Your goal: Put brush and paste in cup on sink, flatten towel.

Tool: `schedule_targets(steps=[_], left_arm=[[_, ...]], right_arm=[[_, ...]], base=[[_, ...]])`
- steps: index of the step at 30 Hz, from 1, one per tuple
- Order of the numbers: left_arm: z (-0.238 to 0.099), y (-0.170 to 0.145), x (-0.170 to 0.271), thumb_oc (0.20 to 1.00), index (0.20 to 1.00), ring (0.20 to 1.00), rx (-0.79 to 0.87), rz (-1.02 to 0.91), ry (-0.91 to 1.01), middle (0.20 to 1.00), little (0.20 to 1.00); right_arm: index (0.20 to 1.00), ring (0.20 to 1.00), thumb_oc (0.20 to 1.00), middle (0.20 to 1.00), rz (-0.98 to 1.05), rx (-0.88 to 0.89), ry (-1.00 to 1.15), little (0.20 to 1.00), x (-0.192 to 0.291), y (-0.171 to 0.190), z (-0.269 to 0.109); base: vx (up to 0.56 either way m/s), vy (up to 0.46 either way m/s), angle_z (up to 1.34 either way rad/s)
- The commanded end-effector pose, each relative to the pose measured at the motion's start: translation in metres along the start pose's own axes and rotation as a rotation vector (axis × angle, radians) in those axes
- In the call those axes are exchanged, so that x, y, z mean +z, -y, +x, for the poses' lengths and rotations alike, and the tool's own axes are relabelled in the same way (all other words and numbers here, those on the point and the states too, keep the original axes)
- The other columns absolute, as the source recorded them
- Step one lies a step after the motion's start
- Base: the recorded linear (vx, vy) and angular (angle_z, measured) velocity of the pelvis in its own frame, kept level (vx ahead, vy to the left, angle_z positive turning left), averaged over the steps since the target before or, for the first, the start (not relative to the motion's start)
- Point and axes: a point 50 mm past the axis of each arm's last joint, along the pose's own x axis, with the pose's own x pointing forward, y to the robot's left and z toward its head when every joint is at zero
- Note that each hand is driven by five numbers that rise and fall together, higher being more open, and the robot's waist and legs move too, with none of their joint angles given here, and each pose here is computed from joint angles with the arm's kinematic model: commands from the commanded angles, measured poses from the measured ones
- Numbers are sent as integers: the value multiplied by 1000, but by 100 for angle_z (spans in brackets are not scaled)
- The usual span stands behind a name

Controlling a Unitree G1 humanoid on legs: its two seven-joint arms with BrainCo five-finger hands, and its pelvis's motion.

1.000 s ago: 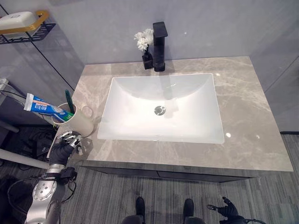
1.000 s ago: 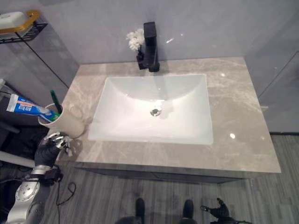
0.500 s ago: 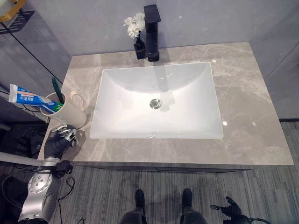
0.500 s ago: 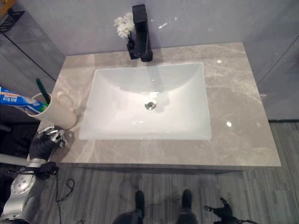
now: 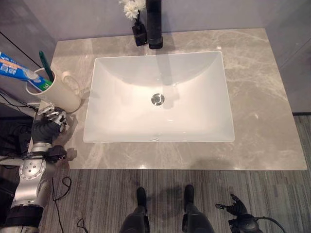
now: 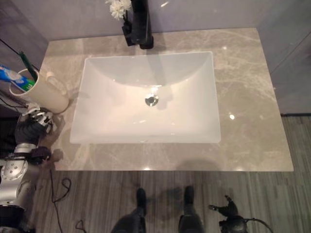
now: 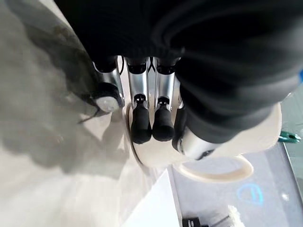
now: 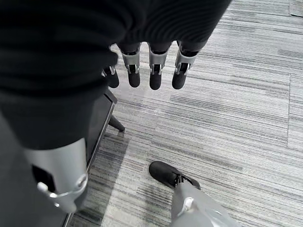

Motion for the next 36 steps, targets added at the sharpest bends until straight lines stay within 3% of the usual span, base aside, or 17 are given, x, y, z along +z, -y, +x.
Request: schedule_targets(steps=[1,36], left_arm=[[13,-8,12,200,200,200,23,34,42,200,200],[92,-11,78,200,200,200,143,102,180,200,200]], right_arm=[[1000,1000,1000,1000,6,-40,65,1000,21,9,6],[1000,1000,1000,1000,-44,-9,201,1000,55,4,9]], base=[[0,0,0],[6,1,-4]])
